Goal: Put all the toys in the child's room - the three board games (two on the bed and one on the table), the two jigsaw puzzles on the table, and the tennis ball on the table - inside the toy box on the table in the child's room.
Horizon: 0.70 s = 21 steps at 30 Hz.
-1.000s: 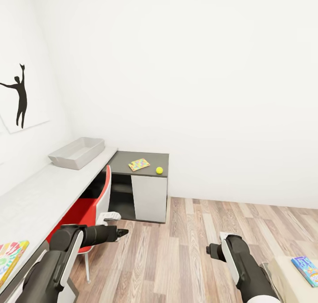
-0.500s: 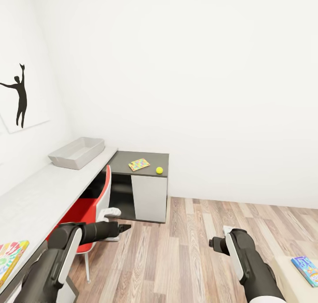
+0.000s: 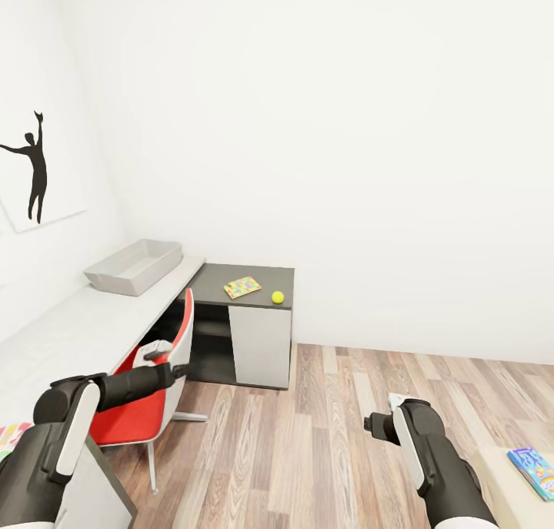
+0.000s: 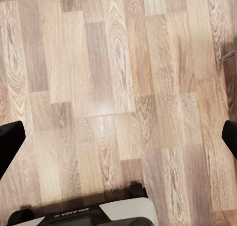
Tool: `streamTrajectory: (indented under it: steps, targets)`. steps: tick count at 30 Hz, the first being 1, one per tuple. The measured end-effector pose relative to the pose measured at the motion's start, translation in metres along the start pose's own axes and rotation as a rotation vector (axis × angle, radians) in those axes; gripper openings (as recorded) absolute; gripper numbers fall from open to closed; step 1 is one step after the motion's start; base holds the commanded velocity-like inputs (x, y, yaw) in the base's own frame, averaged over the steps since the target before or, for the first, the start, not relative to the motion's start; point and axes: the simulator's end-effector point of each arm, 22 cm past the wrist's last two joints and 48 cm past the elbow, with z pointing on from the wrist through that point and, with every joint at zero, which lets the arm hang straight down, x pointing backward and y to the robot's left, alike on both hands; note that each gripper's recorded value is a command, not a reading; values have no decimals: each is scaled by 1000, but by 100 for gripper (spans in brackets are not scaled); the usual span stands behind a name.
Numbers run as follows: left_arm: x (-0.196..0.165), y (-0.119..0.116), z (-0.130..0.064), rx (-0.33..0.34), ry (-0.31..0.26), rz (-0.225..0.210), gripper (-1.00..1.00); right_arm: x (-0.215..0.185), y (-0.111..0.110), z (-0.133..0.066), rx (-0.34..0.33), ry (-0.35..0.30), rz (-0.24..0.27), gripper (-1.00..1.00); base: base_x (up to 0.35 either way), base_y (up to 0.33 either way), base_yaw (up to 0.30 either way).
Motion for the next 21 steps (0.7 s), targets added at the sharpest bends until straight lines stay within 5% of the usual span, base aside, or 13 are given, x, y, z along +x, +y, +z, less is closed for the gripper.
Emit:
streamTrajectory:
  steps: [21]
  targets:
    - [18,-20,15,24,62,48,100,-2,3,0,-16,-10,5,100,0,0,3]
